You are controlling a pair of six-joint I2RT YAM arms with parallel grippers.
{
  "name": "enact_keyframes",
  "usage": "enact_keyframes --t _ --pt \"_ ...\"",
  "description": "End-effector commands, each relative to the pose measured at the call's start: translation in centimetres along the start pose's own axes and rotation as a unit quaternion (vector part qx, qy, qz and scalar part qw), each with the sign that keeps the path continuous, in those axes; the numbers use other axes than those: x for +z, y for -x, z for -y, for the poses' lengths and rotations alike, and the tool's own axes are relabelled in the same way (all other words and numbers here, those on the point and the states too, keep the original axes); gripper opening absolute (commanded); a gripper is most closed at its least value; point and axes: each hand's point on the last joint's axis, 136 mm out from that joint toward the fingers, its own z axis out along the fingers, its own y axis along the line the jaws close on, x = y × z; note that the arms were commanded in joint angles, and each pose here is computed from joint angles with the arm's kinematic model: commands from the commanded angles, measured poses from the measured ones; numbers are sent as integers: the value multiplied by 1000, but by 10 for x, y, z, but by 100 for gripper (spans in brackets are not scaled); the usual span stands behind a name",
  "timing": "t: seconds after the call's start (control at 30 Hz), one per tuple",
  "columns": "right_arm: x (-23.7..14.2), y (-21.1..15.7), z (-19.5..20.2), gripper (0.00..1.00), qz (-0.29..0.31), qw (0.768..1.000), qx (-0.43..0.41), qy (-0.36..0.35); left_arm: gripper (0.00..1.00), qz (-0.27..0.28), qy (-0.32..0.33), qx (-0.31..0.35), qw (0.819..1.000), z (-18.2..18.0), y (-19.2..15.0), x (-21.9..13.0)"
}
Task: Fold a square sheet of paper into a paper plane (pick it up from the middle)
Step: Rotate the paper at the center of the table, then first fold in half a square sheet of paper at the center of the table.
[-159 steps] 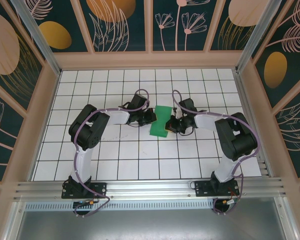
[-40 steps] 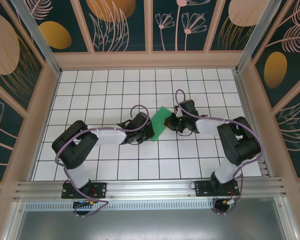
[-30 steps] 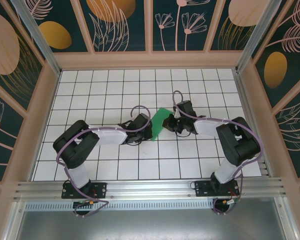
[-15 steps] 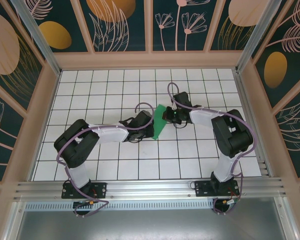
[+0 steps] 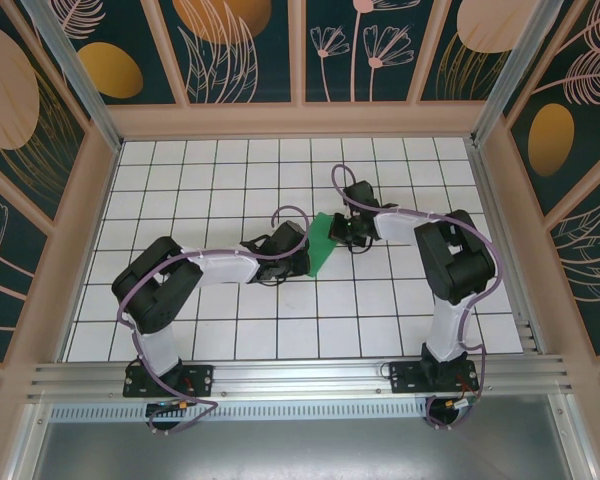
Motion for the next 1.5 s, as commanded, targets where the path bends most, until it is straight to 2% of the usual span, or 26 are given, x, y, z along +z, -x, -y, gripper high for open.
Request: enact_keyframes --t 0.0,0.1,0.23,0.4,0.57,1.0,1.03,1.47 --pt "-9 -24 29 3 -22 998 39 -51 15 3 -11 -9 1000 9 5 -5" --pt "-19 -44 32 3 -29 995 86 -45 16 5 -28 -18 999 13 4 -12" --pt "-34 -63 14 3 -26 990 133 23 16 5 -73 -43 996 26 2 -23" --pt "-59 -55 -3 3 30 990 107 90 13 1 -139 -88 986 44 -4 -36" --pt "-64 -70 -17 1 12 987 80 139 8 -13 -155 -101 983 56 -17 -38" --pt "-42 -89 -11 0 -33 985 88 146 5 -28 -143 -114 983 58 -23 -30" --pt "-41 -91 -9 0 -35 984 90 147 5 -34 -132 -116 984 52 -26 -22" --pt "-33 -94 0 0 -25 985 96 142 5 -54 -123 -109 985 58 -29 -6"
